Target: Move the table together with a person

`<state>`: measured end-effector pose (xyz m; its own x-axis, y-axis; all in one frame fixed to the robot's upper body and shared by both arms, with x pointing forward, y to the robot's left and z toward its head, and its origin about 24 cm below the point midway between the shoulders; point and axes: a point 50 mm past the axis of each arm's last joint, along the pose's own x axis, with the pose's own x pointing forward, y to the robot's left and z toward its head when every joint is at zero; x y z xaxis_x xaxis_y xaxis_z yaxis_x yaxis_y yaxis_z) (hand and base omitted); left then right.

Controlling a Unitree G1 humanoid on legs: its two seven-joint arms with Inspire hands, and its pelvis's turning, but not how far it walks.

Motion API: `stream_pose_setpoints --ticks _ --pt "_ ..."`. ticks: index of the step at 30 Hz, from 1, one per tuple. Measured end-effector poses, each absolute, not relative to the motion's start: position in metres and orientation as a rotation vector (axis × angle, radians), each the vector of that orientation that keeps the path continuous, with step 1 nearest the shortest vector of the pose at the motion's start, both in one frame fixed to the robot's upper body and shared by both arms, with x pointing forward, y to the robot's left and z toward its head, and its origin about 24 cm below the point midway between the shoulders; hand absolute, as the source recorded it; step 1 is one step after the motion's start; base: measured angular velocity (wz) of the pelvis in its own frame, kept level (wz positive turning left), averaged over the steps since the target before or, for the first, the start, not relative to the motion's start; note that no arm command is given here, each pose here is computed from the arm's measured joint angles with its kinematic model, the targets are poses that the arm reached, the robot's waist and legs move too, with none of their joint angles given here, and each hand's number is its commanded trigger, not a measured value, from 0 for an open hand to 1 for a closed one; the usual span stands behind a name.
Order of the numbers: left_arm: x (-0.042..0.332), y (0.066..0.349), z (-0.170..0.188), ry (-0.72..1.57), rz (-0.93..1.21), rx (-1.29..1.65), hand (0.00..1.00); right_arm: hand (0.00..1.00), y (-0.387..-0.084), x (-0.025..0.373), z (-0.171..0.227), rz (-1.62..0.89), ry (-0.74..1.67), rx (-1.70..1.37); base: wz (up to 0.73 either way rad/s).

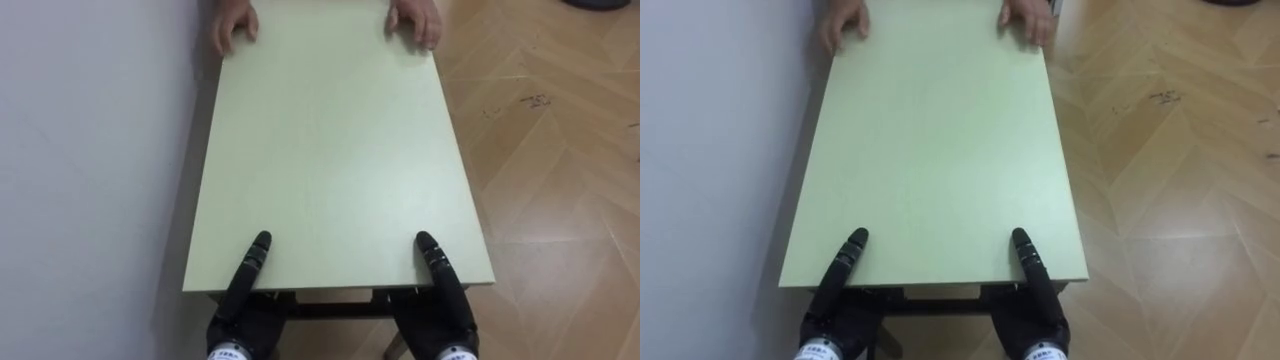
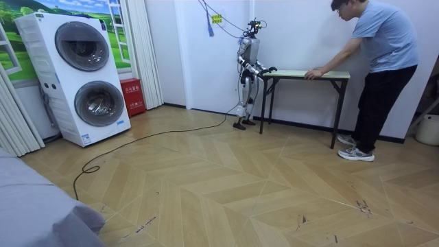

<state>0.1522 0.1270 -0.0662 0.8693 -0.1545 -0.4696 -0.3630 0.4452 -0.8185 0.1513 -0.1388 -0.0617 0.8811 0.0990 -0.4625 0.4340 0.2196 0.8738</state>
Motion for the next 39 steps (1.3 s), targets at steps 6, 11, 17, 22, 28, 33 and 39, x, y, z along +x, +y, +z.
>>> stream_pose_setpoints --ticks 6,11,17,22,28,33,39 --pt "0.153 0.132 -0.072 0.556 0.046 -0.926 0.0 0.0 -0.146 0.151 -0.06 -0.138 0.453 1.222 -0.05" --pt "0.154 0.136 -0.075 0.569 0.034 -0.885 0.0 0.0 -0.149 0.15 -0.06 -0.098 0.462 1.164 -0.05" --pt "0.153 0.138 -0.076 0.582 0.025 -0.876 0.0 0.0 -0.148 0.148 -0.06 -0.061 0.474 1.151 -0.1" --pt "0.153 0.138 -0.076 0.581 0.025 -0.878 0.0 0.0 -0.147 0.147 -0.061 -0.047 0.474 1.158 -0.05" --pt "0.153 0.138 -0.076 0.585 0.019 -0.859 0.0 0.0 -0.147 0.144 -0.063 -0.022 0.471 1.145 -0.01" --pt "0.147 0.138 -0.08 0.61 0.008 -0.803 0.0 0.0 -0.148 0.141 -0.064 0.046 0.455 1.08 0.0" --pt "0.136 0.143 -0.093 0.673 0.018 -0.741 0.0 0.0 -0.154 0.133 -0.076 0.118 0.482 0.99 0.0"
